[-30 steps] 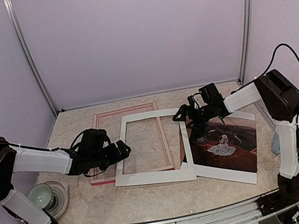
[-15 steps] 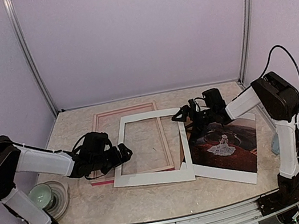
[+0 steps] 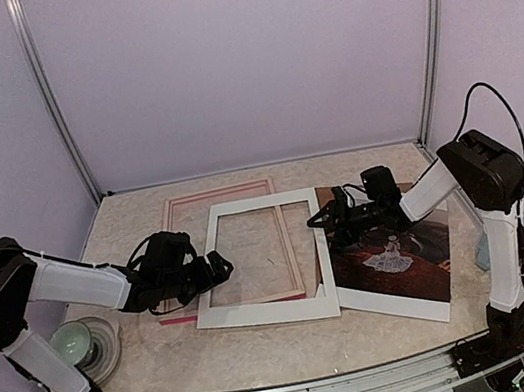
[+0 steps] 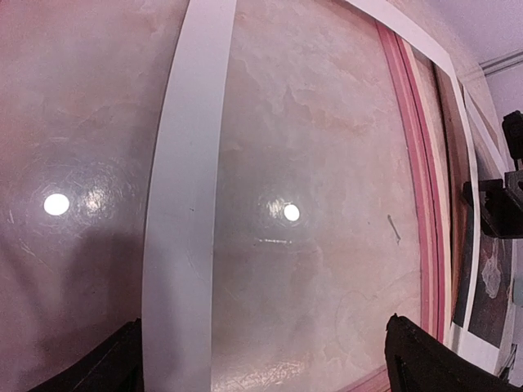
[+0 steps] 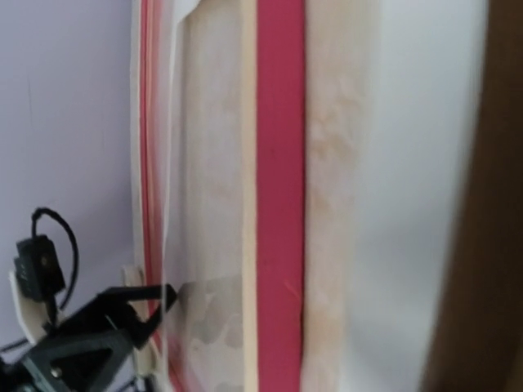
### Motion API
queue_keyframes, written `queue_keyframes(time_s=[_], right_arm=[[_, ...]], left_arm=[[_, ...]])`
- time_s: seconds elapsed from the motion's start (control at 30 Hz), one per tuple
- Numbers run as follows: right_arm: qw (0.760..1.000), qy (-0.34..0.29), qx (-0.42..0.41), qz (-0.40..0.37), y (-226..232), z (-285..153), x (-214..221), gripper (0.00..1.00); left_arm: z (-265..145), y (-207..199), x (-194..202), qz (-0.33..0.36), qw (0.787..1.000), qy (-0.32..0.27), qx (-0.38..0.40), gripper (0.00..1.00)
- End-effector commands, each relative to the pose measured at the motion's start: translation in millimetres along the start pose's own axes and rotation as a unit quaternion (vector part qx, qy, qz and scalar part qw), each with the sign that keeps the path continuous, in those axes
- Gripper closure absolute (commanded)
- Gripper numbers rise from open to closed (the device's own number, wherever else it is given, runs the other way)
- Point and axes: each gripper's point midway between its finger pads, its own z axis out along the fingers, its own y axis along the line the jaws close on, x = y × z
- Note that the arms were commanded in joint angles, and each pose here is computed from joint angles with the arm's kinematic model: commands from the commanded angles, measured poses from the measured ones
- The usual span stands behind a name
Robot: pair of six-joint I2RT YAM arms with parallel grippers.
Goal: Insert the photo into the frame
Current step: Pick up the glass panel from the center of the board.
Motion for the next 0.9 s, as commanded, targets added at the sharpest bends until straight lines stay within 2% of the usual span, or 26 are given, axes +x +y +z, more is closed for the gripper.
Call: queue_keyframes(time_s=[0.0,0.13,0.3,0.47,0.87], right_arm=[[0.999,0.01,-0.012,-0.03,13,-5,5,0.51],[0.999,0.013,-0.008,-0.034,13,-6,8,0.79],[0.999,0.012,-0.012,-0.041,19,-5,3,0.9],[0.999,0.005,-0.004,-0.049,23,2,-12,0.95],[0.996,-0.003,0.028,-0.081,25,41,-44,0.92]], left_arm=[[-1,3,3,0.0,1.0,0.003,-0.004,0.01],[-7,2,-7,-0.003,1.0,-0.011,-0.003,0.01],[-14,3,-20,-0.008,1.0,-0.024,-0.003,0.01],[-22,8,-31,-0.011,0.999,-0.038,-0.009,0.01],[-47,33,-63,-0.032,0.996,-0.078,-0.03,0.01]])
